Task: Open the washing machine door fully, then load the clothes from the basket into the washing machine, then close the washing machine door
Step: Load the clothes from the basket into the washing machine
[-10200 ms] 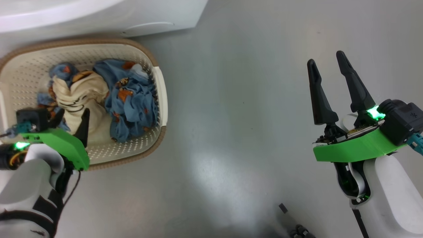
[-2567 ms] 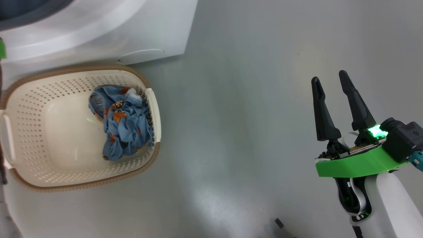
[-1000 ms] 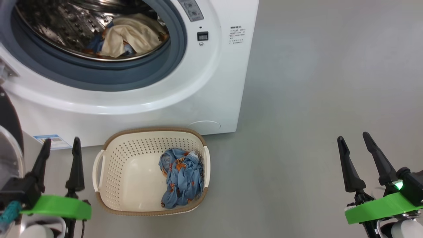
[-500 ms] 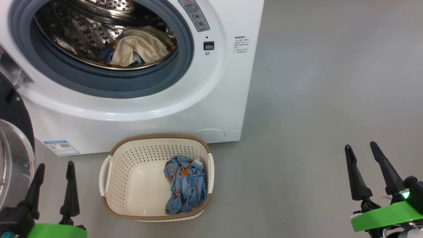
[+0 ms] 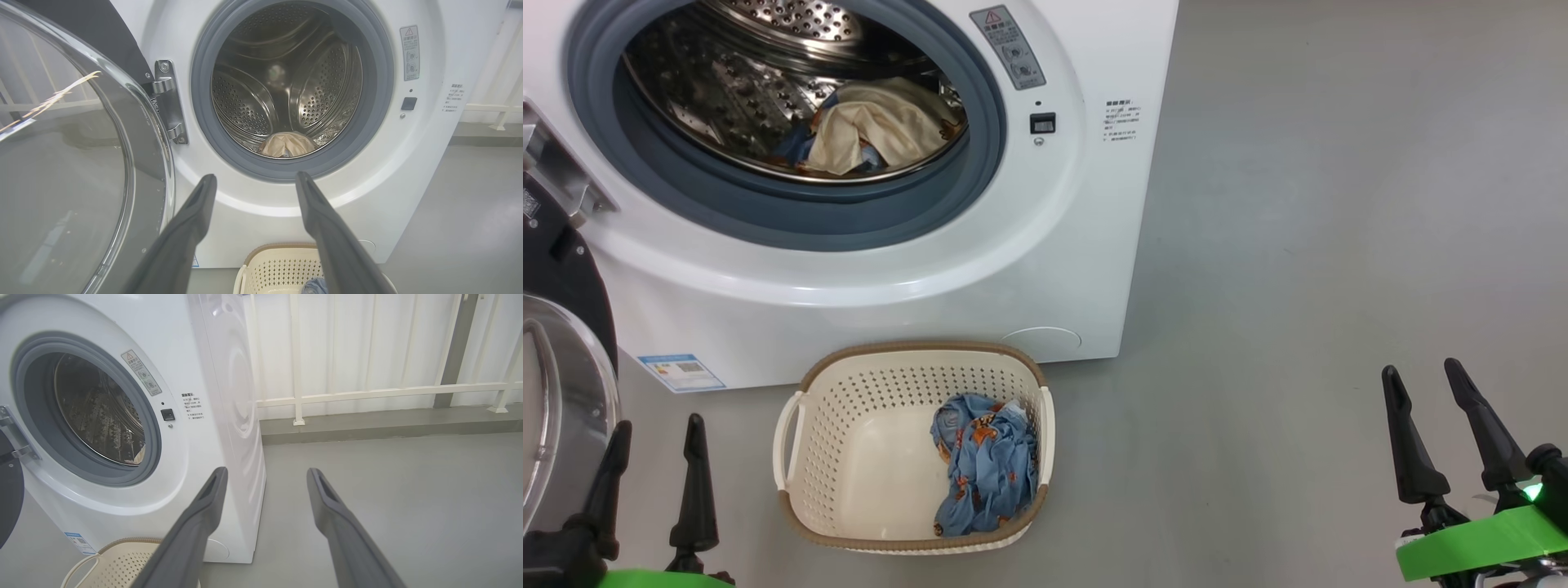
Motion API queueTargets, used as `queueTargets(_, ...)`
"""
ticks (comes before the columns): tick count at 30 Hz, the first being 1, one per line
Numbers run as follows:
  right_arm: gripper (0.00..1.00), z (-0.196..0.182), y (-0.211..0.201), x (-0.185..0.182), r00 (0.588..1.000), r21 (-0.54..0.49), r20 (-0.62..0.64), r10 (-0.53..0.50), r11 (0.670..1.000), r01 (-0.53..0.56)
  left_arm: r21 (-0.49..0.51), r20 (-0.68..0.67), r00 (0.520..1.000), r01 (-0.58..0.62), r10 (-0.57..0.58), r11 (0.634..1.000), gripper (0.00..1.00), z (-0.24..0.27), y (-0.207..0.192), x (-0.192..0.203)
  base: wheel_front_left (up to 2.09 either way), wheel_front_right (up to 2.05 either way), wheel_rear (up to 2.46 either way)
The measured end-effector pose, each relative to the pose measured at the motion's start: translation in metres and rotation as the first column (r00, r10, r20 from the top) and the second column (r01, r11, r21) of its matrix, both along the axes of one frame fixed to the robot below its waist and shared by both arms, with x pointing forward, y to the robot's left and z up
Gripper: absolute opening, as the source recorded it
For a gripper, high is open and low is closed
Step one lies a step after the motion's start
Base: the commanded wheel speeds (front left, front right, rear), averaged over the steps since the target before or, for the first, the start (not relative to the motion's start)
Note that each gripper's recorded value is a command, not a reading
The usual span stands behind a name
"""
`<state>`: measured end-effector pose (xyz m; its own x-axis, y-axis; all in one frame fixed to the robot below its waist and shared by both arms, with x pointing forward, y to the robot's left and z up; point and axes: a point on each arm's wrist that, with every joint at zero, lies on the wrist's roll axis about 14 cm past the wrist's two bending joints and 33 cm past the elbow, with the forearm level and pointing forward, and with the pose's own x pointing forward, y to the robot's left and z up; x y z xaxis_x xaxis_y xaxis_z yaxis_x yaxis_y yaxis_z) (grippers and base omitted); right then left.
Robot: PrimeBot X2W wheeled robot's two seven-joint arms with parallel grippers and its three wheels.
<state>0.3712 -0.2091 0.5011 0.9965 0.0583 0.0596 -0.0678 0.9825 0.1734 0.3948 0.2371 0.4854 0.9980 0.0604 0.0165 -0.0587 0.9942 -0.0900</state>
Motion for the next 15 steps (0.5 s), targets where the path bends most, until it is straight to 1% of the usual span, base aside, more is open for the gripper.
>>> queueTargets(9,1.0,-0.004,-0.002,0.001,1.0,0.006,-0.012,-0.013,1.0,0.013,-0.007,-0.018,1.0,0.01,-0.011,1.0,1.0,-0.007,-0.005,0.003,0.0,0.0,0.0)
queueTargets(15,1.0,-0.013,-0.002,0.005,0.999,0.016,-0.036,-0.021,1.0,0.021,-0.041,-0.075,0.996,0.044,-0.047,0.998,1.0,-0.029,-0.021,0.007,0.0,0.0,0.0)
